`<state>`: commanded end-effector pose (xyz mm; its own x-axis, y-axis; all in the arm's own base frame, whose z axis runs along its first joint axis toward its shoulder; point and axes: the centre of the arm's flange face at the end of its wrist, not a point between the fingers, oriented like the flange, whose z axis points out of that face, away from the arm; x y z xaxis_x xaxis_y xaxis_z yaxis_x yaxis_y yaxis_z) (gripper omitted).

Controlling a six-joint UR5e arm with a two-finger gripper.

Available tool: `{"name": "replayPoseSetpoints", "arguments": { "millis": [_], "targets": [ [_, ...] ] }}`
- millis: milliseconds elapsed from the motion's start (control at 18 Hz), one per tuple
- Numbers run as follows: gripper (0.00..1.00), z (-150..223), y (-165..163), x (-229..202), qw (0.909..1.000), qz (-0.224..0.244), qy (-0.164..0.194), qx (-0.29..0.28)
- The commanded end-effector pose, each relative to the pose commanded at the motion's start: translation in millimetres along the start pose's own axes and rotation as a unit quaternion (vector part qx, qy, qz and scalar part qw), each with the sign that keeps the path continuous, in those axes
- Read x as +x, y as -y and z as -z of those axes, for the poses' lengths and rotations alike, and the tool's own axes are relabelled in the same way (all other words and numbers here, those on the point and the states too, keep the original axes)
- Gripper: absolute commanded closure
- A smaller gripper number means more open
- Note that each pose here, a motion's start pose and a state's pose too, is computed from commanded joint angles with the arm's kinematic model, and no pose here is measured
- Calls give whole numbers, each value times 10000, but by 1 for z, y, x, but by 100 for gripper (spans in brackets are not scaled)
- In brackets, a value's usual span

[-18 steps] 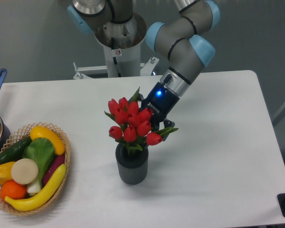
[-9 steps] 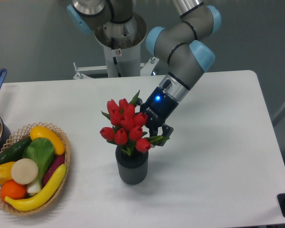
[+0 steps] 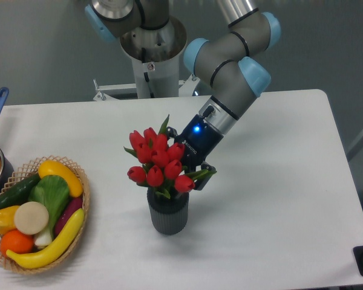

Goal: Pick up the flowers from the vase
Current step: 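Lower the gripper around the tulip stems and close it on them, then lift the gripped tulips straight up out of the grey vase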

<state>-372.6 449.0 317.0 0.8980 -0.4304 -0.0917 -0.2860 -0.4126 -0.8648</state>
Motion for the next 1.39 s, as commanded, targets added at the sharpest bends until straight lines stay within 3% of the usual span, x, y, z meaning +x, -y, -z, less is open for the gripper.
{"name": "replayPoseSetpoints", "arguments": {
  "millis": [222,722,1000,1389],
  "targets": [
    [52,-1,-1,4,9999,137,-22,-1],
    [53,6,3,2,9993,369,51,8],
    [53,14,15,3,9984,460,74,308],
    [53,46,49,1,9949,696,275,674]
  ]
}}
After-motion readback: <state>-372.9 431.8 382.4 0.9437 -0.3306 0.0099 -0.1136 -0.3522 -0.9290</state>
